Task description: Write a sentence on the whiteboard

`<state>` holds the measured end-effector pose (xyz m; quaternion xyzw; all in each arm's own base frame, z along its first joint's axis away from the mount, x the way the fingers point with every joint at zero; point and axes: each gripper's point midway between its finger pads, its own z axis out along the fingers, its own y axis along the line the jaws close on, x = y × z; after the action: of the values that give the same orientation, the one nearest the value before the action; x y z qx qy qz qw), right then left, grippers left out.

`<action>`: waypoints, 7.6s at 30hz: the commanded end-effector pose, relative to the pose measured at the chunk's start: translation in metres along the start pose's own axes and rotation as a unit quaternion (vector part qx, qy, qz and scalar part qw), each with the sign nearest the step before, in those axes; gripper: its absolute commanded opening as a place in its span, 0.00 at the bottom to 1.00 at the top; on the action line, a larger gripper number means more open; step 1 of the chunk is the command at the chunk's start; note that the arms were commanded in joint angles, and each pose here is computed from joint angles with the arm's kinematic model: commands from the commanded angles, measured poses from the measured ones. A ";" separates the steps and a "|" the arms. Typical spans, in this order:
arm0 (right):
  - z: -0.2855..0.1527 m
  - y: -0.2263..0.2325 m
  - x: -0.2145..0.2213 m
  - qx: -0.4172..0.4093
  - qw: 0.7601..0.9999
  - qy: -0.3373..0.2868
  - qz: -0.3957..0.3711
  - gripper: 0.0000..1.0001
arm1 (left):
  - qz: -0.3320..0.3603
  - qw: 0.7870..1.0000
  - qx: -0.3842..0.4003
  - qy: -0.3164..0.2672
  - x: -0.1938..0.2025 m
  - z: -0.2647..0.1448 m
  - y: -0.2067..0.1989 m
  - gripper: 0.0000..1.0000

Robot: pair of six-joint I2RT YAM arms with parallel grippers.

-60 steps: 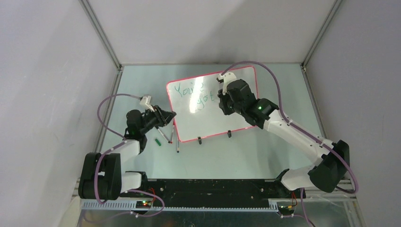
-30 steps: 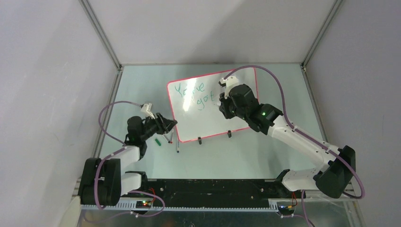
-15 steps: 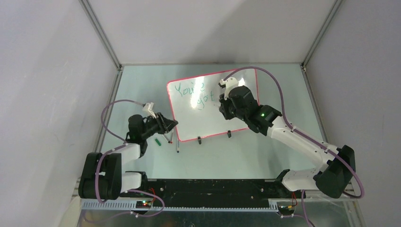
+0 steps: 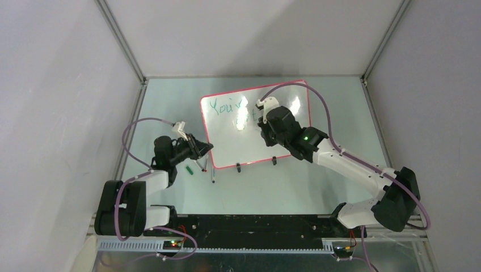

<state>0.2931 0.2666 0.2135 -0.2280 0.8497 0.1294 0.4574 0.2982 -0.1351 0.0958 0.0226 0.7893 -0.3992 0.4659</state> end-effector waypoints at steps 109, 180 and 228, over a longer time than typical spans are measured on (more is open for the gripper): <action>0.042 -0.016 0.013 0.064 0.997 0.040 -0.013 0.00 | 0.015 1.000 -0.013 -0.019 -0.013 0.002 0.003 0.23; 0.034 -0.035 0.021 0.078 0.995 0.057 0.004 0.00 | 0.015 1.000 -0.014 -0.019 -0.014 0.001 0.003 0.23; 0.031 -0.034 0.020 0.070 0.996 0.049 0.004 0.00 | 0.015 1.000 -0.013 -0.019 -0.013 0.001 0.002 0.23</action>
<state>0.3070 0.2375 0.1558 -0.2067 0.8937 0.0491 0.3952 0.2984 -0.1350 0.0971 0.0236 0.7884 -0.3989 0.4678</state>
